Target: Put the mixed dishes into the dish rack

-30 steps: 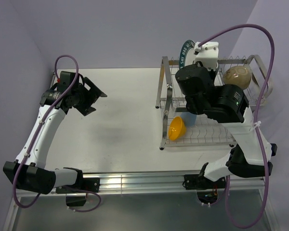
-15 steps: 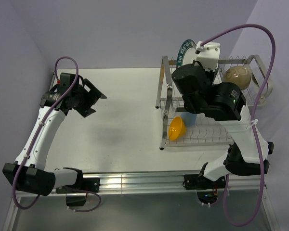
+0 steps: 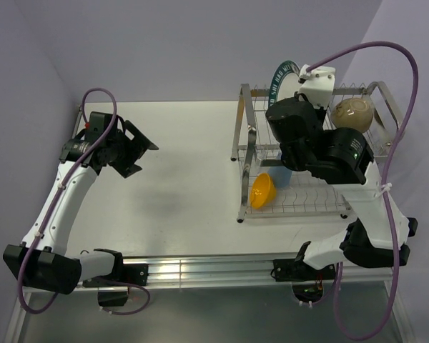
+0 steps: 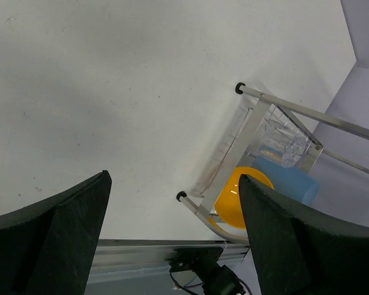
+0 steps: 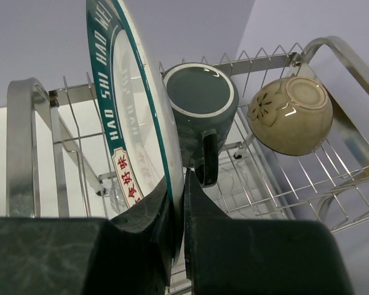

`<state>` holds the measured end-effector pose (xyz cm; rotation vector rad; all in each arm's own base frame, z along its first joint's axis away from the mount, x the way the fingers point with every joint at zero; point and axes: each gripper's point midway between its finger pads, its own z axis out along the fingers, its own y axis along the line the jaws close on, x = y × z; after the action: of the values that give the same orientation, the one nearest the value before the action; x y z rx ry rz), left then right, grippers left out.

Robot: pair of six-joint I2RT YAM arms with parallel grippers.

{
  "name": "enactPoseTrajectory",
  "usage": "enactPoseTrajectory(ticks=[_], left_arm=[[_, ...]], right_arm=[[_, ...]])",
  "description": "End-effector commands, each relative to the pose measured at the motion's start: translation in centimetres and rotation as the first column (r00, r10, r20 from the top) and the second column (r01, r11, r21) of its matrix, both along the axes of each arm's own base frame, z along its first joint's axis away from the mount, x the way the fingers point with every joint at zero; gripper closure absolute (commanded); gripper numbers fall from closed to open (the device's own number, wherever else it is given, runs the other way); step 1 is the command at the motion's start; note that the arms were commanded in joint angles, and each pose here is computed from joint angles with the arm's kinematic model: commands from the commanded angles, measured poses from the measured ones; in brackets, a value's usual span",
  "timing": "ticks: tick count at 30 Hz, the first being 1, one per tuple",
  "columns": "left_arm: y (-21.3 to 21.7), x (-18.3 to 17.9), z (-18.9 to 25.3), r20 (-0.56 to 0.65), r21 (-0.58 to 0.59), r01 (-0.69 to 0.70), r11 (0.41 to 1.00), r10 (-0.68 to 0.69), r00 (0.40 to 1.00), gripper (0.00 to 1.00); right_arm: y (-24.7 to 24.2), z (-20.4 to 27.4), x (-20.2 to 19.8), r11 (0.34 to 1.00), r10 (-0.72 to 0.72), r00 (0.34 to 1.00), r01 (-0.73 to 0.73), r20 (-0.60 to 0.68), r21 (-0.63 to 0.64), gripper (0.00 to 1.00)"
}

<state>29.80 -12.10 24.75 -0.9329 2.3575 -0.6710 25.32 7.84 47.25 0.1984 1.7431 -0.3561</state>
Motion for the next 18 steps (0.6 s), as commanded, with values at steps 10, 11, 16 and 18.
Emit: enactPoseTrajectory(ticks=[10,11,16,18], left_arm=[[-0.5,0.4,1.0,0.05,-0.026,0.008,1.0,-0.007,0.999,0.1],[-0.6,0.5,1.0,0.054,-0.029,0.008,1.0,-0.006,0.999,0.09],[-0.6,0.7,1.1,0.053,-0.025,0.008,1.0,-0.007,0.999,0.09],[-0.6,0.7,1.2,0.056,-0.022,0.008,1.0,-0.007,0.998,0.09]], right_arm=[[-3.6,2.3,-0.8,0.998,-0.056,0.996,0.054,0.072,0.032,1.0],[-3.6,2.5,-0.7,0.998,-0.053,0.996,0.052,0.072,0.024,1.0],[-3.5,2.9,-0.4,0.998,-0.061,0.995,0.061,0.073,0.007,1.0],[-3.3,2.4,-0.3,0.998,-0.058,0.996,0.058,0.061,0.0,1.0]])
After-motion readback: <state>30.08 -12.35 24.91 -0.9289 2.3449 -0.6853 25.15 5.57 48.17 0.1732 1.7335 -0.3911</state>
